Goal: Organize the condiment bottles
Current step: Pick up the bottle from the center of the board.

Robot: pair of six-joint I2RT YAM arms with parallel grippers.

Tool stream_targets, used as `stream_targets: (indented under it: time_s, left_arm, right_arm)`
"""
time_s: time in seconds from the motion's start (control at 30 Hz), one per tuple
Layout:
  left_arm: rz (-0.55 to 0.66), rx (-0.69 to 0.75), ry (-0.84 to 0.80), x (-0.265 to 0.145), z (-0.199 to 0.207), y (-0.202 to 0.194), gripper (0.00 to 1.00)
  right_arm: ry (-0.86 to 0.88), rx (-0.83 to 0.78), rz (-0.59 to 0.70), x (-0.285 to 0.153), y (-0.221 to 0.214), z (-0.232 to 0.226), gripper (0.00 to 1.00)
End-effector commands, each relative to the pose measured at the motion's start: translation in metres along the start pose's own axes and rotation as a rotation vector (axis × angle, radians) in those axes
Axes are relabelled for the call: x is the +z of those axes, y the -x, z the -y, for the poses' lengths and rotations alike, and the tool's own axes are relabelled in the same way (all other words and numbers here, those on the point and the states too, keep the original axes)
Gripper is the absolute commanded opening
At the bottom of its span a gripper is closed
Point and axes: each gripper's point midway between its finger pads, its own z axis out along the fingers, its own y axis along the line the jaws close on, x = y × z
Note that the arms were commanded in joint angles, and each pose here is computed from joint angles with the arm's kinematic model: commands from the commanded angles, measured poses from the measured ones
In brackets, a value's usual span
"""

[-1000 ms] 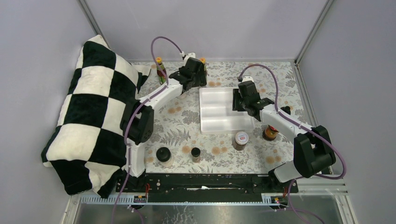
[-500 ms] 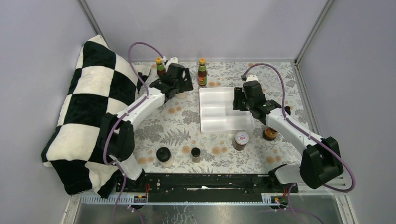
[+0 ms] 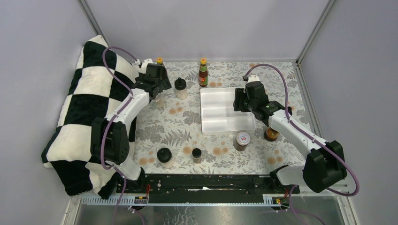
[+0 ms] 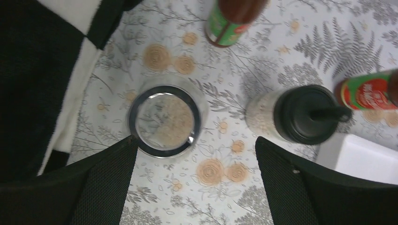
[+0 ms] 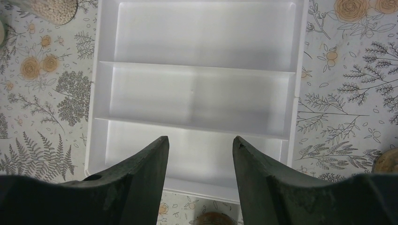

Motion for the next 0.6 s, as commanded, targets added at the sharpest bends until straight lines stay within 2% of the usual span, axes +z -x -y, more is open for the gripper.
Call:
stream_targets:
  time_s: [0.0,0.37,0.57]
  left_arm:
    - [-0.026,0.007,0.052,0.016,-0.023,-0.006,0.99]
    - [-0.094,0.006,0.072,0.046,-0.035,-0.027,0.99]
    - [-0.098,-0.002,0.08,0.053,-0.039,-0.025,0.98]
  right_arm:
    - [0.021,-0.007,0.005,-0.002,0.005,-0.005,0.59]
    - [0.027,-0.019,-0.013,0.002,0.0,-0.006,0.59]
    - [0.023,-0.023,-0.023,0.004,-0.004,-0.005,0.59]
